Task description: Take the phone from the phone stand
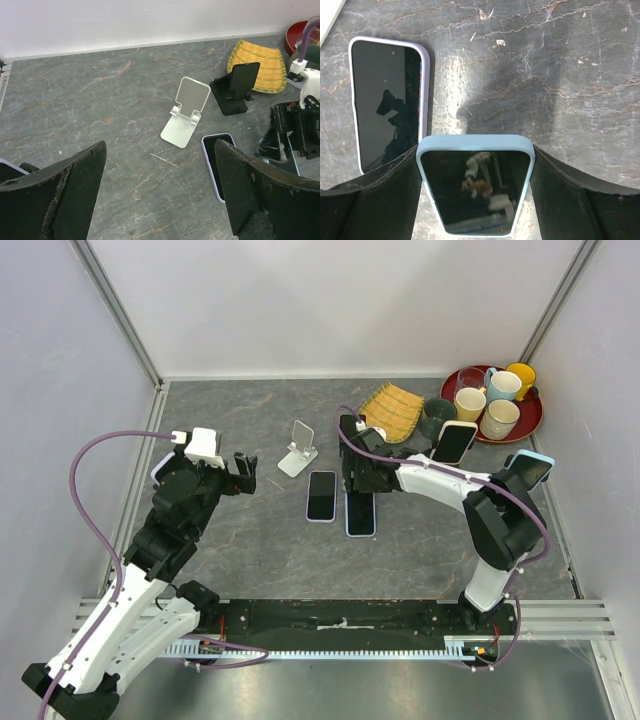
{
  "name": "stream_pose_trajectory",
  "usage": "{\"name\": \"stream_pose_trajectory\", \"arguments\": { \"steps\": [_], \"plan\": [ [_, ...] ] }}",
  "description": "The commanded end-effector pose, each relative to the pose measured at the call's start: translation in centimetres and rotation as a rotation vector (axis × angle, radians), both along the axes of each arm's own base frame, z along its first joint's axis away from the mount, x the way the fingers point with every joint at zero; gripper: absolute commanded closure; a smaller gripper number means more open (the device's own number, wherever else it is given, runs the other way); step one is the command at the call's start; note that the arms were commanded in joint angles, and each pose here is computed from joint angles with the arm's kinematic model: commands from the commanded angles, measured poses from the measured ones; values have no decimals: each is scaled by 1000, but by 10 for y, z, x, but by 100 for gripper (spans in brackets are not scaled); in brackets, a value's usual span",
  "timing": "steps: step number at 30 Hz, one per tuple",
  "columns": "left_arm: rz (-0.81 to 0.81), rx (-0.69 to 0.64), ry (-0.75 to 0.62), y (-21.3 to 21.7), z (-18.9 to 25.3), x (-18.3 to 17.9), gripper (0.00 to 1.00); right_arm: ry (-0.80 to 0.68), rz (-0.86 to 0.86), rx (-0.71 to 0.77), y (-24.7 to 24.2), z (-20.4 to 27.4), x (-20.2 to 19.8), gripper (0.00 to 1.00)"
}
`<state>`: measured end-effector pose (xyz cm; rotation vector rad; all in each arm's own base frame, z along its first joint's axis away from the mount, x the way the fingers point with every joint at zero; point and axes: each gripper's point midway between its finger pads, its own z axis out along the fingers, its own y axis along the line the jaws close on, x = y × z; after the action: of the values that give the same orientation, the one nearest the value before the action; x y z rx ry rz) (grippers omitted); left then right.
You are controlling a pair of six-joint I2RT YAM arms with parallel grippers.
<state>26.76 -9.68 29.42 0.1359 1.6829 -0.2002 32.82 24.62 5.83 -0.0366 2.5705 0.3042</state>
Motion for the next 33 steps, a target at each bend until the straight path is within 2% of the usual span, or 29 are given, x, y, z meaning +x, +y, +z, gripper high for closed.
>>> {"name": "stream_pose_trajectory", "arguments": {
  "steps": [1, 11, 13, 26, 33],
  "plan": [
    [8, -35, -44, 1, 13, 1, 5, -61, -95, 109, 28, 17, 29, 74],
    [2, -40, -51, 0, 15, 0, 5, -115, -181, 44, 28, 1, 62, 69],
    [0, -40, -51, 0, 15, 0, 5, -137, -197, 20, 24, 2, 69, 64],
    [0, -38, -50, 0, 14, 0, 5, -174, -199, -60, 18, -6, 84, 44],
    [0, -37, -48, 0, 14, 0, 5, -159, -185, -77, 11, -11, 73, 25]
  ]
}}
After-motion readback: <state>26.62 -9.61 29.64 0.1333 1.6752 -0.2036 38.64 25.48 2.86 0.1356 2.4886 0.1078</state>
